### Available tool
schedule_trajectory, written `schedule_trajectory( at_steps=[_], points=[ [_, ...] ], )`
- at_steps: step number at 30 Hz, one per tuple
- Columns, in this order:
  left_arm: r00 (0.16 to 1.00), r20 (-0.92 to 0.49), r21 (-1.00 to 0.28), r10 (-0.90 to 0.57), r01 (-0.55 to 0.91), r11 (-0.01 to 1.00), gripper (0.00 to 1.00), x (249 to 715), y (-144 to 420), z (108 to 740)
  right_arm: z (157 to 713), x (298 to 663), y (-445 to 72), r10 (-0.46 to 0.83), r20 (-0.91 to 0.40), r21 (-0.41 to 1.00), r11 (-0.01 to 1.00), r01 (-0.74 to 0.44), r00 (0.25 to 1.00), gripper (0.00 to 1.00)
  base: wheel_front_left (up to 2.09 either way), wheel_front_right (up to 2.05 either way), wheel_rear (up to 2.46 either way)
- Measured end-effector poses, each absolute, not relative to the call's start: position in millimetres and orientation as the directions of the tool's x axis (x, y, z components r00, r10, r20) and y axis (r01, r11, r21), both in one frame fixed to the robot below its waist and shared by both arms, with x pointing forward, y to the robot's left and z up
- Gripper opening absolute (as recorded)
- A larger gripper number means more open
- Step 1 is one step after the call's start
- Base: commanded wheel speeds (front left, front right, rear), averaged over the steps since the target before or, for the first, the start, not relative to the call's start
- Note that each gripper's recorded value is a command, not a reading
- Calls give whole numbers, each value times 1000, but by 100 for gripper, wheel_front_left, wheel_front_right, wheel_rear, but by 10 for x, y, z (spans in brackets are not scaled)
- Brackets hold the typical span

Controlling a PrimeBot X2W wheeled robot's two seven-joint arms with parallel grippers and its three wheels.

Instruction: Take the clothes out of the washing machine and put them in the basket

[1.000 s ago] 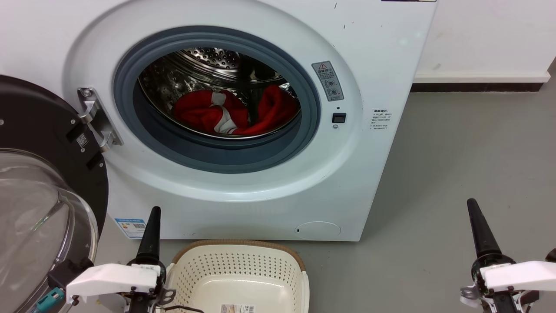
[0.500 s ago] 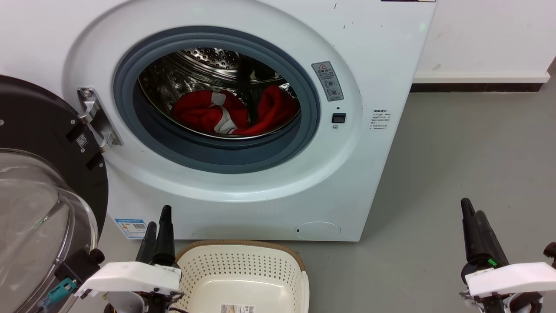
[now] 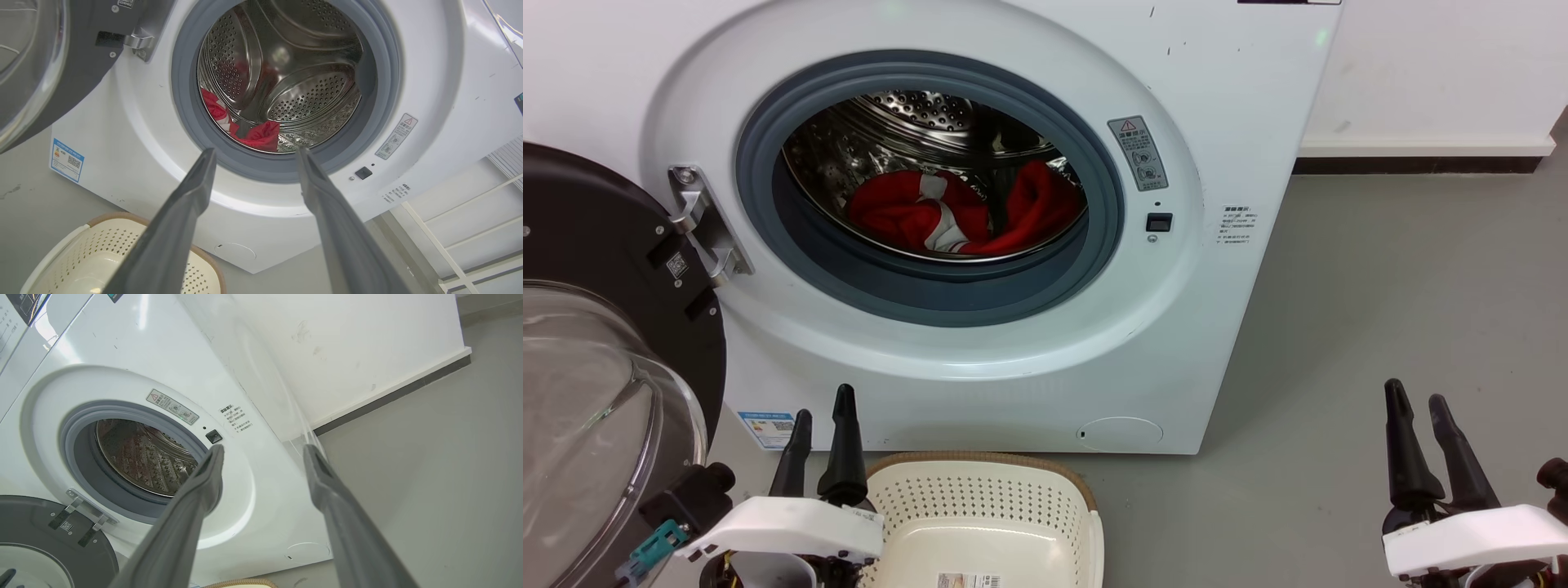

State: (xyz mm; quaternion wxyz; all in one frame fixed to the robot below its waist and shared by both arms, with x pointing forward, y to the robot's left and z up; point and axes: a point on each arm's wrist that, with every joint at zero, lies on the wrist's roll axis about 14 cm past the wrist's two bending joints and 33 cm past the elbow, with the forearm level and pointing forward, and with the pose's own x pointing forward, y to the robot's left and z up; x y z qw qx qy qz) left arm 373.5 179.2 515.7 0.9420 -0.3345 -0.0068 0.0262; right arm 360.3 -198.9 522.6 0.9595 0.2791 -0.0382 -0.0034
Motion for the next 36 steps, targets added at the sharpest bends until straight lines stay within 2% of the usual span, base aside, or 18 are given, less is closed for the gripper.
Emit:
schedule_trajectory(
  at_steps=[12, 36],
  points=[
    [997, 55, -481, 53, -20, 877, 100, 3685, 1761, 5249, 5332, 3534, -1930, -2, 120, 344, 938, -40, 993, 100, 0, 0, 0],
    [993, 110, -295, 44, -9, 955, 100, 3616, 1711, 5307, 5506, 3448, -1917, 20, 194, 127, 991, -46, 981, 100, 0, 0, 0]
  ],
)
